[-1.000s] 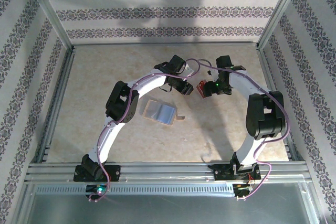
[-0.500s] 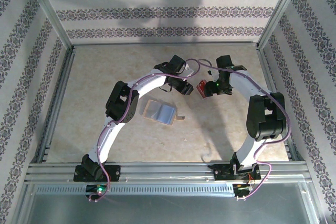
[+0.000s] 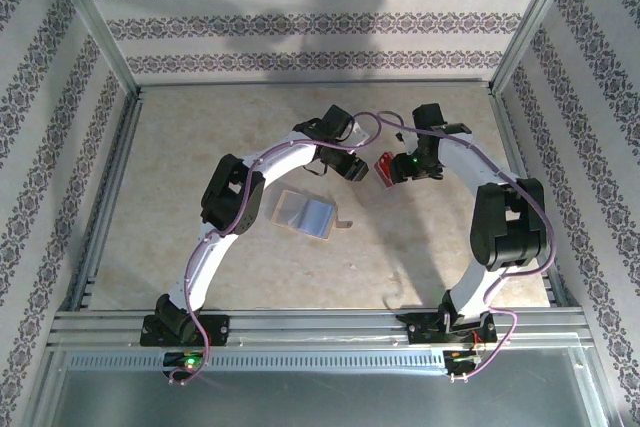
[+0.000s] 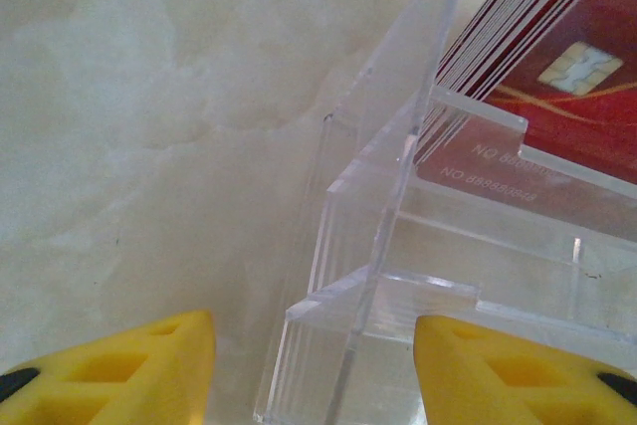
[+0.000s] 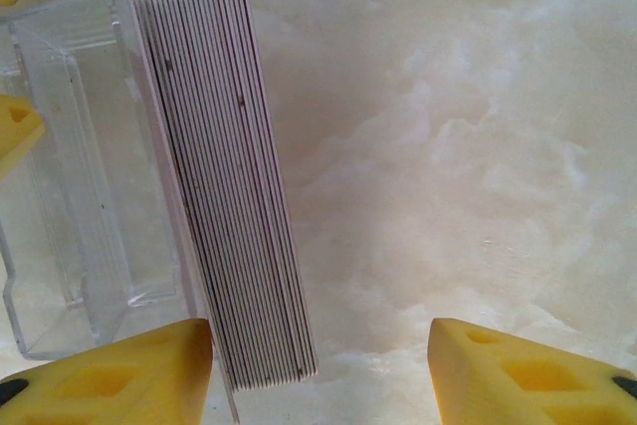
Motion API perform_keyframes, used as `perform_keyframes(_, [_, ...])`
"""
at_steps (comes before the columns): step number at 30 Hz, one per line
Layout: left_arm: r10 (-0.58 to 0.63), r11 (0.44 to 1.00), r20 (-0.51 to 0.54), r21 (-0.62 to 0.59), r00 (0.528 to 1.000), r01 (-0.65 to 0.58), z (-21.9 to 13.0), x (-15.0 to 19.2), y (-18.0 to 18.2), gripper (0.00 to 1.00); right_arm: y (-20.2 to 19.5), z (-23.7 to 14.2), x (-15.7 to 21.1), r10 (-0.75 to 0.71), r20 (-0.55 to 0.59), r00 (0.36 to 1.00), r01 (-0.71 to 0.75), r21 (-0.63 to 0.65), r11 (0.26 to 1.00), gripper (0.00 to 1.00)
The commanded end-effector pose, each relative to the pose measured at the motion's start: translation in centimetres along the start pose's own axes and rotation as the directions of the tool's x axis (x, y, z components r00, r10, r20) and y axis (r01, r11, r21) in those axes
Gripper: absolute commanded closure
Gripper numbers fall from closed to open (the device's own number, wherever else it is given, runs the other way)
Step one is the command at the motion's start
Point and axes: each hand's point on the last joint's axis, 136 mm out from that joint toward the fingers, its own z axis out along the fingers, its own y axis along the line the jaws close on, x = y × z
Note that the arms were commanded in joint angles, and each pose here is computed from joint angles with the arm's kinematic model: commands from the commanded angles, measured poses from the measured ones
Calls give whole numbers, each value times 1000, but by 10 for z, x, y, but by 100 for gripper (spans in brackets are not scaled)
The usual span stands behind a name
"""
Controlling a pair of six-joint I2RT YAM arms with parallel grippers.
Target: Put the credit cards into the card holder
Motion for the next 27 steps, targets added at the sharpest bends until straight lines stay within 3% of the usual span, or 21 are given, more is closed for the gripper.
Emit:
perform_keyframes(1, [23,1000,-108,-14,994,-25,22,35,-7,45,-3,-18,-8,-30,38,999,29,32,999,42])
perform_keyframes(27, [41,999,-113,-12,993,-43,23,36,-10,45,7,-16,-12,-76,23,997,75,17,997,62])
